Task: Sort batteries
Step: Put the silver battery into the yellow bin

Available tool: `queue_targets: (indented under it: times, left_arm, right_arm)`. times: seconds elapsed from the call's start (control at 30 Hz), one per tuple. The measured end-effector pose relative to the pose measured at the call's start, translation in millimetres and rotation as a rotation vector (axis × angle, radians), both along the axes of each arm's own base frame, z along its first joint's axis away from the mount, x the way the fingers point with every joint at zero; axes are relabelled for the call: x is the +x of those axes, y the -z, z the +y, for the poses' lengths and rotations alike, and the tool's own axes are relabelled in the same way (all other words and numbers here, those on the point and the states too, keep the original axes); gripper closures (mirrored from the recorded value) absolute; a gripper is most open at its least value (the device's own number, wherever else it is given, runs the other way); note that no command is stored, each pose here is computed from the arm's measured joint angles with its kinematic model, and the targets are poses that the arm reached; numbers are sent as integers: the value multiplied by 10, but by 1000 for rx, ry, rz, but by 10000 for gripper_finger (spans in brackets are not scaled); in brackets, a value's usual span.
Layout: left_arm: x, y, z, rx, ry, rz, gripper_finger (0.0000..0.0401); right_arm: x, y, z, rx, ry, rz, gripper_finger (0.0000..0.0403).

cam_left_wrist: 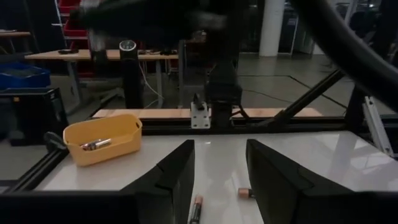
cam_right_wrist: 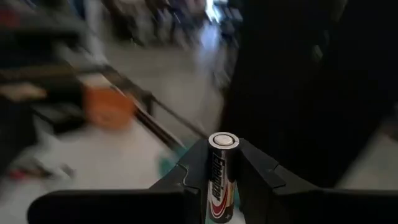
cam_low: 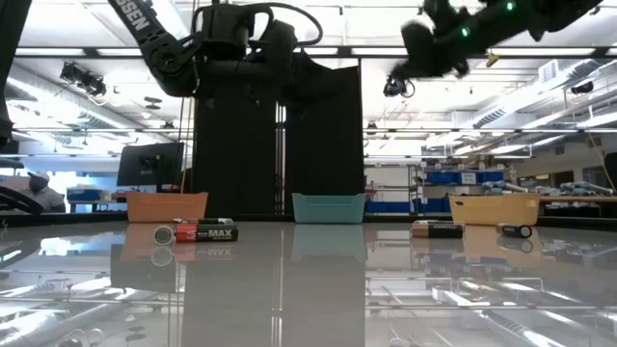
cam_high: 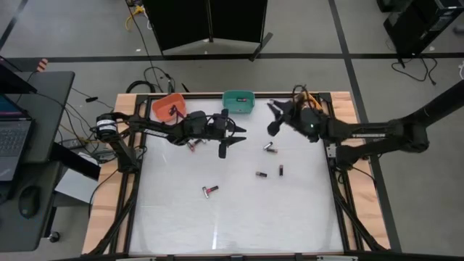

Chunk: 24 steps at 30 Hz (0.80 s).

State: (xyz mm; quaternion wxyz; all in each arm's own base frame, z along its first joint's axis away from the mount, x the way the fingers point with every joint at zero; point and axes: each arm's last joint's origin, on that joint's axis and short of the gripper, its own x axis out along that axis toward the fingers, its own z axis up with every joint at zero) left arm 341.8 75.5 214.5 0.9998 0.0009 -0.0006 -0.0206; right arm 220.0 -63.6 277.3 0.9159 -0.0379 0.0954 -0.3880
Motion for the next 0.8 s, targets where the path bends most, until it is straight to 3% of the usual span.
queue_targets:
  times: [0.37, 0.53, 0.8]
  left_arm:
    - [-70, 125, -6, 32, -37, 33, 249]
    - [-102, 170, -11, 35, -48, 40, 249]
    - [-124, 177, -17, 43, -48, 19, 249]
  right_arm:
    - [-564, 471, -623, 349, 335, 388, 336]
    - [-677, 709, -841, 499, 389, 507, 335]
    - [-718, 1038, -1101, 597, 469, 632, 334]
